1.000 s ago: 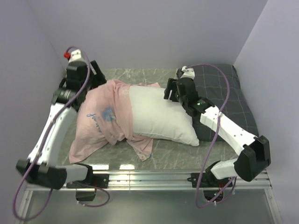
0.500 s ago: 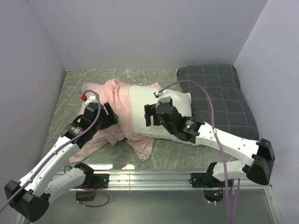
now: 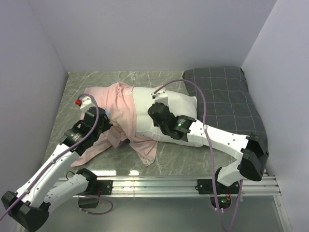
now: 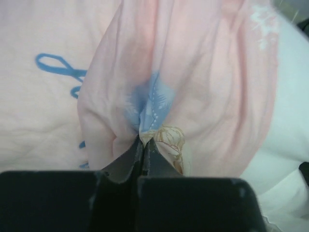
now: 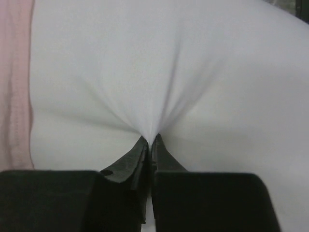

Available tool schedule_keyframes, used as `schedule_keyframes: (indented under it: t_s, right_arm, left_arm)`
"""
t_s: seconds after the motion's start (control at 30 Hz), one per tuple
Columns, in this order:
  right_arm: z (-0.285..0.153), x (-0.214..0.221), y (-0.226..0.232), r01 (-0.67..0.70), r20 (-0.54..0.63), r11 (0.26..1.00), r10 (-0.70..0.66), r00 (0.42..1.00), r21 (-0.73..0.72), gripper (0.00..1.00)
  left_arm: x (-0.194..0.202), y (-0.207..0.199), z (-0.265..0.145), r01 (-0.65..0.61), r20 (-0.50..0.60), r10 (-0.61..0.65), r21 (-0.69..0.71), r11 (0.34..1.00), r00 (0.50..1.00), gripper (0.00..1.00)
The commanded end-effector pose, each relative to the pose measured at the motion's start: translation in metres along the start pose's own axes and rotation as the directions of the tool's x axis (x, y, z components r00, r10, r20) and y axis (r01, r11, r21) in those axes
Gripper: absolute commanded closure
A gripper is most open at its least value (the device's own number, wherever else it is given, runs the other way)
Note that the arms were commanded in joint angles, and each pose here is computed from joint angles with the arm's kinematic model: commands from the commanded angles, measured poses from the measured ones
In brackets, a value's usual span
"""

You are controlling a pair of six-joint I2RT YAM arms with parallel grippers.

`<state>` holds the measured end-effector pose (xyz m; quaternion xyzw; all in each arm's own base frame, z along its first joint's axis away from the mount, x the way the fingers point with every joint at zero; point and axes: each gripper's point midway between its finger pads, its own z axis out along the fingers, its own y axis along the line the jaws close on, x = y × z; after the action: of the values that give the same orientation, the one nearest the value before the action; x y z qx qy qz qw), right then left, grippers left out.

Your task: Remove the pillowcase from the pillow

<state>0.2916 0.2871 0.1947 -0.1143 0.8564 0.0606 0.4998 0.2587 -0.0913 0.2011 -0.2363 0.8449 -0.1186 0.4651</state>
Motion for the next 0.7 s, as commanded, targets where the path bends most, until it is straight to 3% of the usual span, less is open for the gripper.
schedule_keyframes:
  t_s: [0.0, 0.2, 0.37, 0.47, 0.53, 0.63, 0.67]
  right_arm:
    - [-0.022, -0.053, -0.017, -0.017, 0.084, 0.999, 0.013, 0.996, 0.047, 1.0]
    - [-0.095, -0.132, -0.006, -0.075, 0.185, 0.98, 0.109, 0.977, -0.186, 1.0]
    - [-0.118, -0.175, -0.01, -0.12, 0.218, 0.954, 0.183, 0.958, -0.274, 1.0]
    - [-0.088, -0.161, 0.01, -0.165, 0.091, 0.895, 0.221, 0.971, -0.415, 1.0]
    - [-0.042, -0.15, 0.006, -0.247, -0.011, 0.859, 0.271, 0.962, -0.449, 1.0]
    - [0.031, -0.113, 0.006, -0.315, -0.144, 0.866, 0.28, 0.949, -0.388, 1.0]
    - [0.044, -0.106, 0.013, -0.335, -0.187, 0.846, 0.281, 0.941, -0.414, 1.0]
  left_arm:
    - [-0.083, 0.0, -0.047, 0.039, 0.25, -0.033, -0.019, 0.999, 0.968, 1.0]
    - [-0.154, -0.003, -0.104, 0.044, 0.419, -0.03, -0.022, 0.999, 0.907, 0.99]
    - [-0.186, -0.028, -0.108, -0.021, 0.454, 0.037, -0.039, 0.999, 0.89, 1.0]
    - [-0.198, -0.048, -0.099, -0.065, 0.453, 0.072, -0.031, 0.997, 0.889, 1.0]
    - [-0.198, -0.057, -0.068, -0.084, 0.417, 0.097, -0.049, 0.995, 0.904, 1.0]
    - [-0.186, -0.059, -0.012, -0.098, 0.326, 0.096, -0.01, 0.995, 0.941, 0.99]
    - [-0.172, -0.065, 0.014, -0.112, 0.25, 0.099, 0.039, 0.993, 0.963, 0.99]
